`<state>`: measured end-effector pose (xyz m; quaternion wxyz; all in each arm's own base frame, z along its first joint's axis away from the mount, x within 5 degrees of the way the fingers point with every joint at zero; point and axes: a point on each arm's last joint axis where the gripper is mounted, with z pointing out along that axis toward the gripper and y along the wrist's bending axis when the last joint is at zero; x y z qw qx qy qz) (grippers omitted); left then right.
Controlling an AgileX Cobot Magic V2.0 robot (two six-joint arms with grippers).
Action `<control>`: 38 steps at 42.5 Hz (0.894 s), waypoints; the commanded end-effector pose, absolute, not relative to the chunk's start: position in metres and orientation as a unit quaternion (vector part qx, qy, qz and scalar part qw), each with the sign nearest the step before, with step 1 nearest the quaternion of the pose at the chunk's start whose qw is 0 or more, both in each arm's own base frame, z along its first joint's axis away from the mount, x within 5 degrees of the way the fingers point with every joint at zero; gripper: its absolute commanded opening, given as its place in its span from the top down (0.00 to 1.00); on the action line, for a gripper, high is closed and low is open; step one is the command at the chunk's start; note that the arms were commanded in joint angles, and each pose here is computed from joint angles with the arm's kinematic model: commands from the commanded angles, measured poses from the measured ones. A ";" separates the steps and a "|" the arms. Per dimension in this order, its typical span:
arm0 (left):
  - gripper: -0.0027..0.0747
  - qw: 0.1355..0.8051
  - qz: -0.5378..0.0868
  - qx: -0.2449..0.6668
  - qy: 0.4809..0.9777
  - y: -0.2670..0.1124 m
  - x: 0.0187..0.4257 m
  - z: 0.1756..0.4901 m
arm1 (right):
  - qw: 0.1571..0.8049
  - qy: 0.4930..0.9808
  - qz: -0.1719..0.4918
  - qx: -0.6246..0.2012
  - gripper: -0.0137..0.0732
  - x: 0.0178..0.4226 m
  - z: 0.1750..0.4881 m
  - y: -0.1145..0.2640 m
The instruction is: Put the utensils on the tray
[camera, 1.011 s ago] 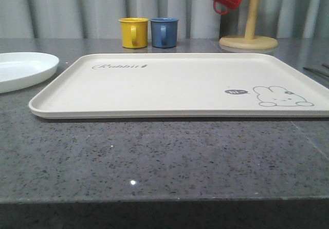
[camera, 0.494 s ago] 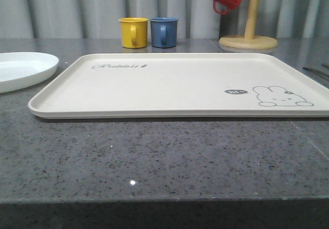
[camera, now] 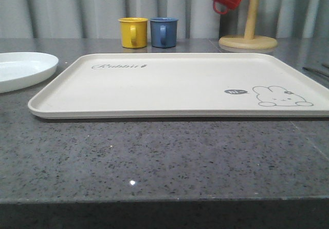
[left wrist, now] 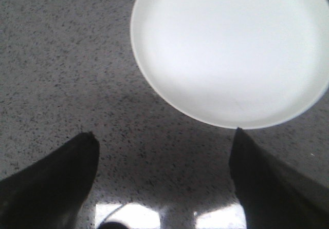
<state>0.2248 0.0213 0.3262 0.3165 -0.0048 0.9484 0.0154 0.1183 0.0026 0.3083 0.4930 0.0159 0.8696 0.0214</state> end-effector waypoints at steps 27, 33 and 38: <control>0.47 0.298 -0.146 -0.066 0.941 0.071 0.340 0.276 | 0.533 0.846 0.014 0.011 0.28 0.123 0.325 0.001; 0.54 0.291 -0.148 -0.056 0.943 0.066 0.346 0.270 | 0.533 0.846 0.014 0.011 0.28 0.123 0.325 0.001; 0.71 0.291 -0.149 -0.054 0.944 0.065 0.347 0.270 | 0.533 0.846 0.014 0.011 0.28 0.123 0.325 0.001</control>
